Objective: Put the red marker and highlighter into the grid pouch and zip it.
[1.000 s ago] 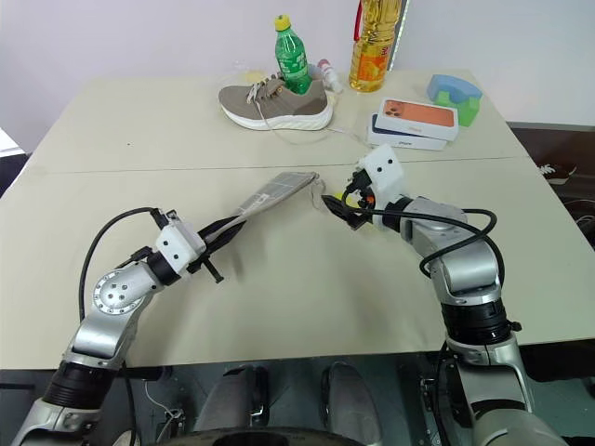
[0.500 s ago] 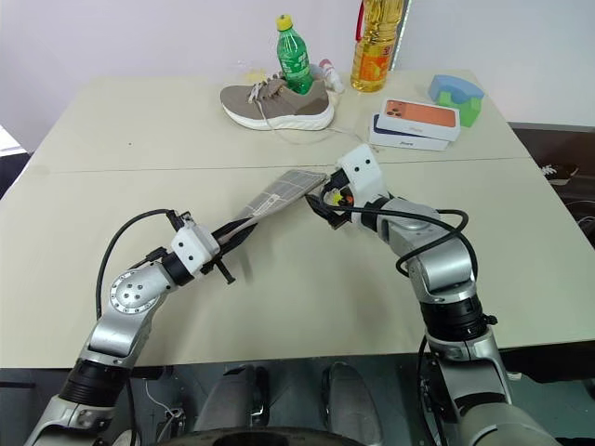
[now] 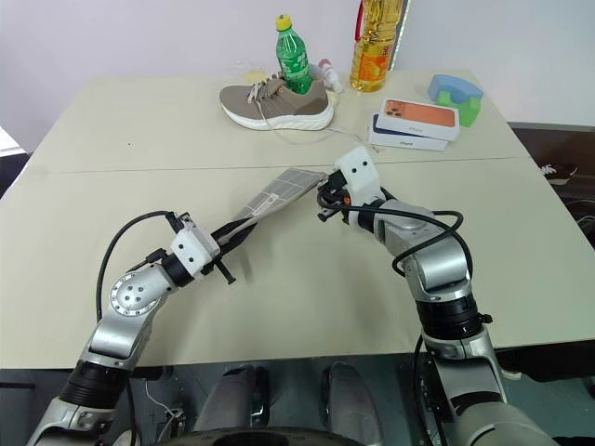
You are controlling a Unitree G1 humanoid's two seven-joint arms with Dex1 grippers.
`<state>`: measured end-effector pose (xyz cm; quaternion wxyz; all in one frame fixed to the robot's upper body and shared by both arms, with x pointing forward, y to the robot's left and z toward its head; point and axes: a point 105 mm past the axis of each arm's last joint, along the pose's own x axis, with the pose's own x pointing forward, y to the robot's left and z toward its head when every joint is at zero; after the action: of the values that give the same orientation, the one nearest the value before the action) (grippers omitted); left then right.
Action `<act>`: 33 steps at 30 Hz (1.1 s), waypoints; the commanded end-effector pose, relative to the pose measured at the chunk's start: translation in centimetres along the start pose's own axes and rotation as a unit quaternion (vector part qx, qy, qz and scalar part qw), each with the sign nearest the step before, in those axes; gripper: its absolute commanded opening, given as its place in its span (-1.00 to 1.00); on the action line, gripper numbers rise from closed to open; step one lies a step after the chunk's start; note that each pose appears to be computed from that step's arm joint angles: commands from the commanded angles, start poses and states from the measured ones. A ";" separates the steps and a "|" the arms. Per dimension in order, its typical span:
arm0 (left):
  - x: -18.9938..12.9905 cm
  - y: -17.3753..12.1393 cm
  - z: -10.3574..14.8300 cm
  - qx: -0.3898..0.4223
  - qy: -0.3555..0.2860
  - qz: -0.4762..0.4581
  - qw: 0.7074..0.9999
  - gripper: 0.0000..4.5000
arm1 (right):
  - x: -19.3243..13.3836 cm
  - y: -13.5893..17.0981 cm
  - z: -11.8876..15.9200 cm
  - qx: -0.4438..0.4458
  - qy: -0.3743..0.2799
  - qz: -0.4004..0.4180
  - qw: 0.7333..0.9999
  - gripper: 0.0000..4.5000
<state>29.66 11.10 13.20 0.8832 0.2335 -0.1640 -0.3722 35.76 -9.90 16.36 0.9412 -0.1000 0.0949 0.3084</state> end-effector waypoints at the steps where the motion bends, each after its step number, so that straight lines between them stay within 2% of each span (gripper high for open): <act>1: 0.9 -0.1 1.2 0.016 -0.025 -0.001 1.000 -1.00 | -0.3 1.4 2.0 -0.063 -0.022 0.023 0.998 -0.97; 8: 3.0 -1.1 1.3 0.010 -0.032 -0.004 0.999 -1.00 | -0.8 4.3 2.4 -0.145 -0.018 0.086 0.986 -0.97; 12: 3.7 -1.3 1.3 0.009 -0.035 -0.003 0.999 -1.00 | -1.0 5.4 2.8 -0.162 -0.024 0.105 0.981 -0.97; 18: 5.7 -1.3 1.0 0.001 -0.038 0.006 0.999 -1.00 | -2.0 9.2 3.2 -0.210 -0.035 0.191 0.958 -0.97; 23: 7.0 -1.4 1.4 -0.002 -0.051 0.010 0.999 -1.00 | -2.5 11.3 3.0 -0.220 -0.036 0.229 0.948 -0.97; 33: 7.5 -0.7 1.6 -0.008 -0.059 0.034 0.998 -1.00 | -2.4 11.2 2.8 -0.217 -0.026 0.227 0.949 -0.97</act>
<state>33.21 5.04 13.44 0.8864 0.2046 -0.1939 -0.3672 29.86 -4.00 16.61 0.8360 -0.2706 0.0663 0.4727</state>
